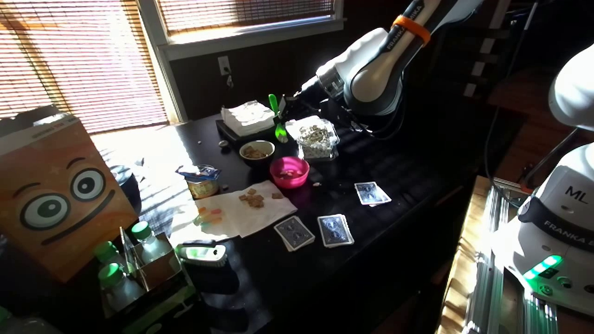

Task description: Transfer a spoonful of contents from the transparent bowl to the pink bowl

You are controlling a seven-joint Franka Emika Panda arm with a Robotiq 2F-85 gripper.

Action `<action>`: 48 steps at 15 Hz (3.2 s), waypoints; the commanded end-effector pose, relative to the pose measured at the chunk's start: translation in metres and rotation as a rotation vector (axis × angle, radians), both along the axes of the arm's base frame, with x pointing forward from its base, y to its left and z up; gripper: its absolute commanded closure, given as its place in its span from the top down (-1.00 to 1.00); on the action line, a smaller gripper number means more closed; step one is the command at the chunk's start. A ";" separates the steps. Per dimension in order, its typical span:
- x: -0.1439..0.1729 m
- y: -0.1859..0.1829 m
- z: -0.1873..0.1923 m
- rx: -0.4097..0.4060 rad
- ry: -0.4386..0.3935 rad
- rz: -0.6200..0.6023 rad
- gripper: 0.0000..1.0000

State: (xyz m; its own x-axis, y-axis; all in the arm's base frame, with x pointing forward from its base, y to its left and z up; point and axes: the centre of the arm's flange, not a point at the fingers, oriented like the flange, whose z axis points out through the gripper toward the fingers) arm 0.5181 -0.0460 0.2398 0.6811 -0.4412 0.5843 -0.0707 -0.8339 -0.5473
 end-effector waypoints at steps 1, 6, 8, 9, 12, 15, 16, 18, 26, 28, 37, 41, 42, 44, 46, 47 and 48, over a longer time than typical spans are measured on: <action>0.000 -0.003 -0.005 0.007 -0.011 0.014 -0.93; -0.003 -0.003 -0.011 0.028 -0.055 0.074 -0.93; -0.005 -0.003 -0.014 0.030 -0.077 0.100 -0.93; -0.006 -0.003 -0.015 0.027 -0.094 0.110 -0.93; -0.008 -0.004 -0.016 0.028 -0.160 0.145 -0.93; -0.010 -0.003 -0.017 0.031 -0.199 0.173 -0.93; -0.011 -0.003 -0.017 0.034 -0.210 0.185 -0.93; -0.012 -0.001 -0.018 0.037 -0.229 0.209 -0.93; -0.016 -0.002 -0.017 0.012 -0.342 0.254 -0.93; -0.014 -0.005 -0.017 -0.005 -0.352 0.250 -0.93; -0.016 -0.011 -0.011 0.010 -0.439 0.252 -0.93; -0.021 -0.011 -0.009 0.033 -0.490 0.274 -0.93; -0.022 -0.010 -0.009 0.021 -0.493 0.270 -0.93; -0.024 -0.012 -0.008 0.055 -0.520 0.282 -0.93; -0.027 -0.014 -0.006 0.032 -0.527 0.275 -0.93; -0.028 -0.015 -0.007 0.032 -0.529 0.270 -0.93; -0.028 -0.016 -0.007 0.027 -0.527 0.268 -0.93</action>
State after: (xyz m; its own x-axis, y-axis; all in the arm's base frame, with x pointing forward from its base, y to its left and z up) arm 0.4903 -0.0540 0.2318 0.4234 -0.3059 0.8528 0.4081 -0.7760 -0.4809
